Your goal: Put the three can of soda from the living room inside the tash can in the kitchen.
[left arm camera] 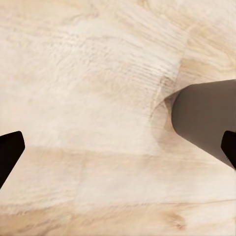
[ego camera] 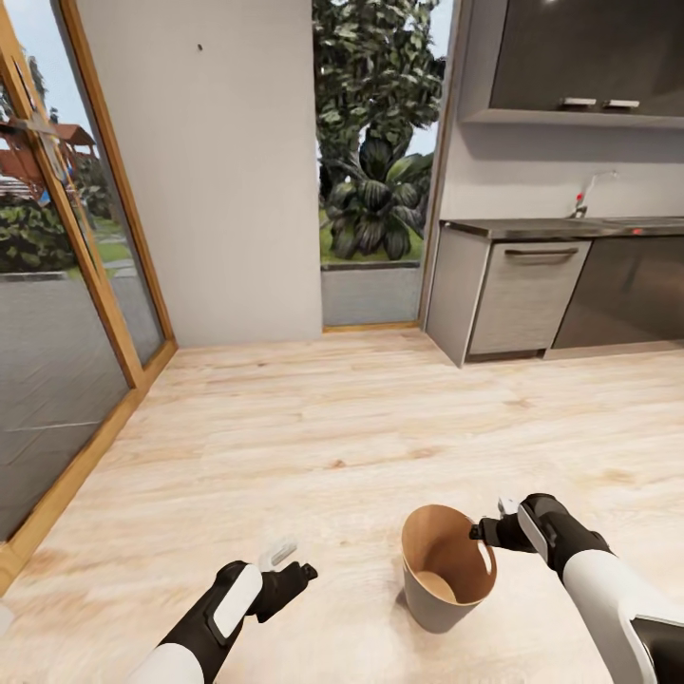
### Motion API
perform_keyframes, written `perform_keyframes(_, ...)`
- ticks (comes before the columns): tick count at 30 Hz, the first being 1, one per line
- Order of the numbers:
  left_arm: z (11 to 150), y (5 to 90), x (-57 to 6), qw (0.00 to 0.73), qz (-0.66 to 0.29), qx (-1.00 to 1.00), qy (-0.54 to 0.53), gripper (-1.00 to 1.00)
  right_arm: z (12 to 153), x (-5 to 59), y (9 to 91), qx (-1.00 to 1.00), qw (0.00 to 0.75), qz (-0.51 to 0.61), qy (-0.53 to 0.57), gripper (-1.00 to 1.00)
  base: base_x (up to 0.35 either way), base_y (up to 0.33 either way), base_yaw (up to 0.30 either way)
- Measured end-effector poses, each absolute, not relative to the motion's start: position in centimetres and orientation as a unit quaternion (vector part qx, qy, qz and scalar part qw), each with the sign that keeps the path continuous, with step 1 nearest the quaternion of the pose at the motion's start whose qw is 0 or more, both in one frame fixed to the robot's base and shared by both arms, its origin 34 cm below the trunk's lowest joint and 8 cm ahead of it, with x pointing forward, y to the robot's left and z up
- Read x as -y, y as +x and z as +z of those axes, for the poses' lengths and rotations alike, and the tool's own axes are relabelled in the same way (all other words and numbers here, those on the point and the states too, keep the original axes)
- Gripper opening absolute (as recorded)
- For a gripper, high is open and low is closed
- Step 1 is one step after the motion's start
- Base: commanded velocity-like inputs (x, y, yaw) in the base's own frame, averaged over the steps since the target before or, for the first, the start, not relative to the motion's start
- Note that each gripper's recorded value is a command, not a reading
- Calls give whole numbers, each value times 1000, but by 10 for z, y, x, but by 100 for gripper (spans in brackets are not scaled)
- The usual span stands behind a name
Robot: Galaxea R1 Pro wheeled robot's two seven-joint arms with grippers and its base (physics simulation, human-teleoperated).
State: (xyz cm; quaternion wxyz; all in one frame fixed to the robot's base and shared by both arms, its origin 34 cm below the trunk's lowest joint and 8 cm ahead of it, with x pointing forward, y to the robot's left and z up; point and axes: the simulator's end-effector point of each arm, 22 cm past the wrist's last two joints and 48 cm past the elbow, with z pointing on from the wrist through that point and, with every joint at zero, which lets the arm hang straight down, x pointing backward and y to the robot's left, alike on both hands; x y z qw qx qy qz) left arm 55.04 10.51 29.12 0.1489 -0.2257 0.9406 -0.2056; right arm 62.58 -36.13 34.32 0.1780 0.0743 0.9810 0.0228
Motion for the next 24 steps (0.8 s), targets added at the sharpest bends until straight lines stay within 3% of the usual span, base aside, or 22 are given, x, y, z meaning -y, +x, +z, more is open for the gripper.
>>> perform_keyframes(24, 243, 526, -105, 100, -193, -947, -238, 100, 288, 363, 607, -988, 130, 18, 76, 100, 0, 0, 0)
